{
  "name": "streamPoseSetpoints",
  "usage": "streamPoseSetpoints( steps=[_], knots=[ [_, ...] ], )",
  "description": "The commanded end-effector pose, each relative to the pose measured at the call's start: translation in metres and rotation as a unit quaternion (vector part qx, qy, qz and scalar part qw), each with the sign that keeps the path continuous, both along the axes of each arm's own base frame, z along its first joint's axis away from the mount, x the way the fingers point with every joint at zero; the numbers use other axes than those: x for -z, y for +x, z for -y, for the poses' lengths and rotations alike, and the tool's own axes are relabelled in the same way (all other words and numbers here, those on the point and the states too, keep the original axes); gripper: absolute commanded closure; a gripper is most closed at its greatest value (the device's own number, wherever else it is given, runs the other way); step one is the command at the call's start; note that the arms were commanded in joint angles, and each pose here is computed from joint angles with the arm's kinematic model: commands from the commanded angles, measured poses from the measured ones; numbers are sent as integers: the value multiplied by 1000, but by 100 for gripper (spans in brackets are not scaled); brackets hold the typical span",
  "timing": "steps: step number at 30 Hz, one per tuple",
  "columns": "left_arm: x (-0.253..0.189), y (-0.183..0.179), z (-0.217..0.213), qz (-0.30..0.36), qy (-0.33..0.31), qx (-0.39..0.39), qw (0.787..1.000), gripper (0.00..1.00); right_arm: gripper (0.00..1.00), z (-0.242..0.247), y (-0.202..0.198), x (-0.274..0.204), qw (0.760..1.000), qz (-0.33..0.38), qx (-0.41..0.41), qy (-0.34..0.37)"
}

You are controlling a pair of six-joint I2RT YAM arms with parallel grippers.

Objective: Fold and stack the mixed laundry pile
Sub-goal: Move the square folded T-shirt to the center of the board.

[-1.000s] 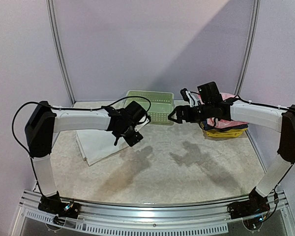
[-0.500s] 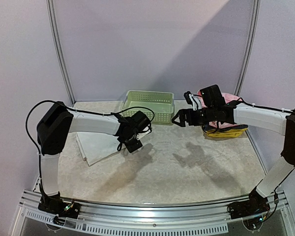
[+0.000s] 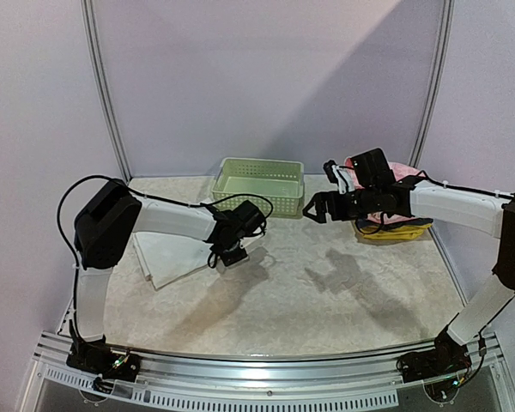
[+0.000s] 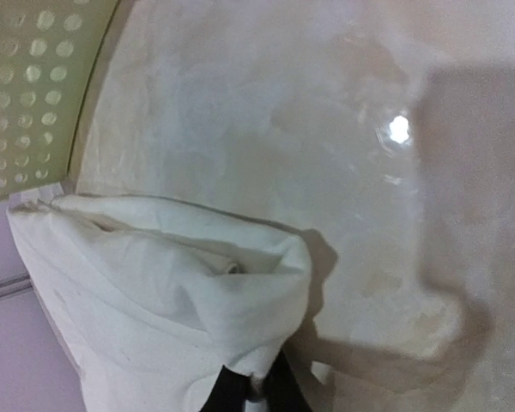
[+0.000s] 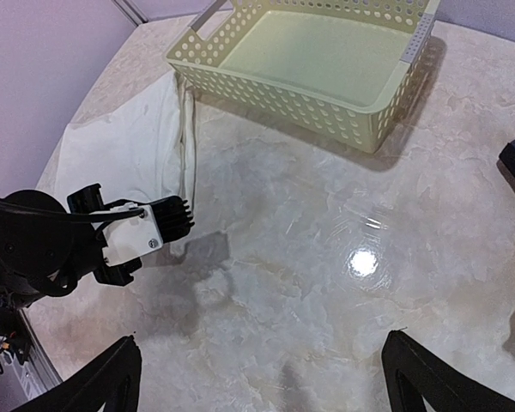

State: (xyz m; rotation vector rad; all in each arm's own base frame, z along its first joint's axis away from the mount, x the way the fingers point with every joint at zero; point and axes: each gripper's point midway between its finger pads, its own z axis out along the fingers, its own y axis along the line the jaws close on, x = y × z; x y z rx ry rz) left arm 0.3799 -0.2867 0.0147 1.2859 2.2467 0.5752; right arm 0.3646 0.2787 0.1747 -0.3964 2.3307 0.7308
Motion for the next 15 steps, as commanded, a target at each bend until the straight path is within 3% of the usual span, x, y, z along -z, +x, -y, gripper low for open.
streamPoseSetpoints(
  steps=[1,8,15],
  knots=[
    [13,1,-1,-3,9,5,1000,100,1,7,-5,2,1000,2,7,-14],
    [7,-20,5,-8,-8,14,1000,100,1,10,-5,1,1000,3,15,-17],
    [10,-68,28,-23,-24,47,998,100,1,13,-7,5,1000,-4,23,-15]
  ],
)
